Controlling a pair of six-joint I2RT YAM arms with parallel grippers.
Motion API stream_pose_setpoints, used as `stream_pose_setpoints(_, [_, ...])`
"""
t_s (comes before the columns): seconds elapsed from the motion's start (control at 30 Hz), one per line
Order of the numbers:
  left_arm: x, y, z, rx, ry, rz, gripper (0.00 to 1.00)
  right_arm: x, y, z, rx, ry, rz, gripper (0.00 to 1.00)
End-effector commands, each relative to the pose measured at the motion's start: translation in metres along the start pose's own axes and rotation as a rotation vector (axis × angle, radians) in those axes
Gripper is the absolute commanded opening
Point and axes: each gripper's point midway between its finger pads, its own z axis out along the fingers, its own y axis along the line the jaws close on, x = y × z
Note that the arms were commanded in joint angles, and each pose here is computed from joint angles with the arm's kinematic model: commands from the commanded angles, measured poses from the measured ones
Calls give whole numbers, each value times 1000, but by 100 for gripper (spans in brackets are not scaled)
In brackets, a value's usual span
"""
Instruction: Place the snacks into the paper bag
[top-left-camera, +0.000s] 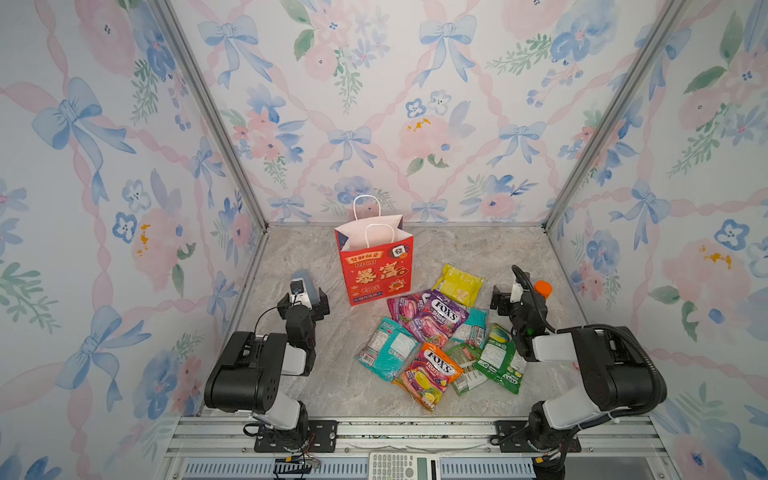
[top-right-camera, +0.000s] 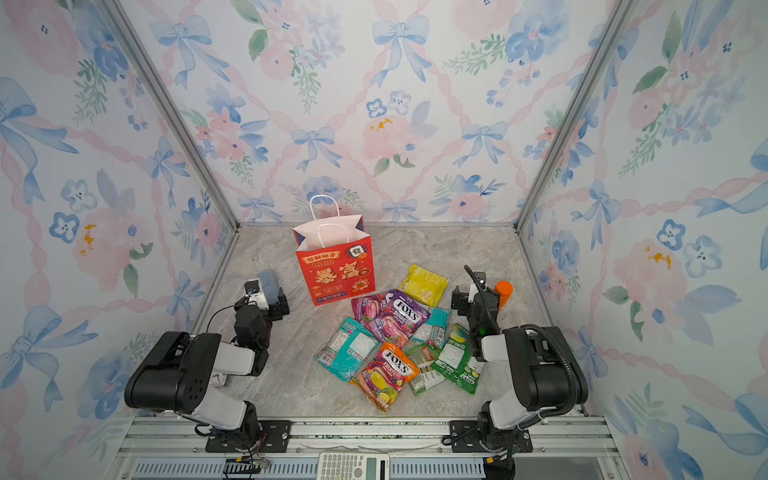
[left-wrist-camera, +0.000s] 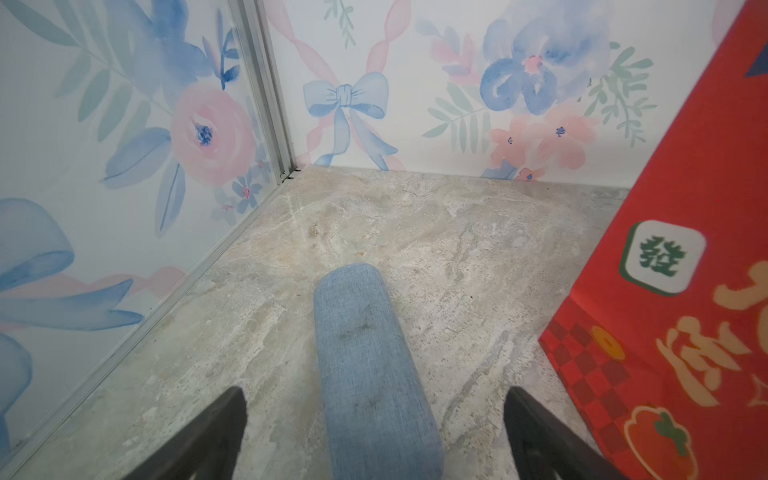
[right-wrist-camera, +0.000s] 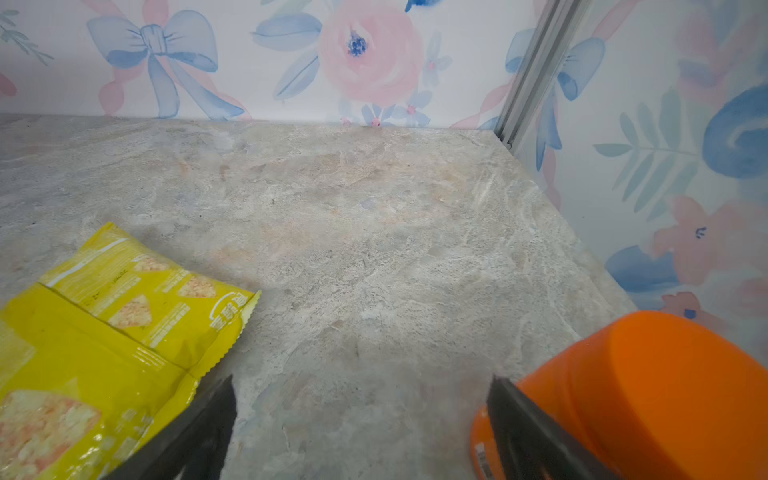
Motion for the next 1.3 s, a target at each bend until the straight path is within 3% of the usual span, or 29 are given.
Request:
stream_pose_setpoints(0.0, [0,0,2,-7,2,22,98,-7,1,2,-9,-13,17,97])
stream_pose_setpoints(1.13, [-6,-1,3,-4,-5,25,98,-12,-2,0,-10,-21,32,96])
stream_pose_setpoints(1.27, [-22,-4,5,-14,70,31,98,-44,-18,-11,117,44,29,96])
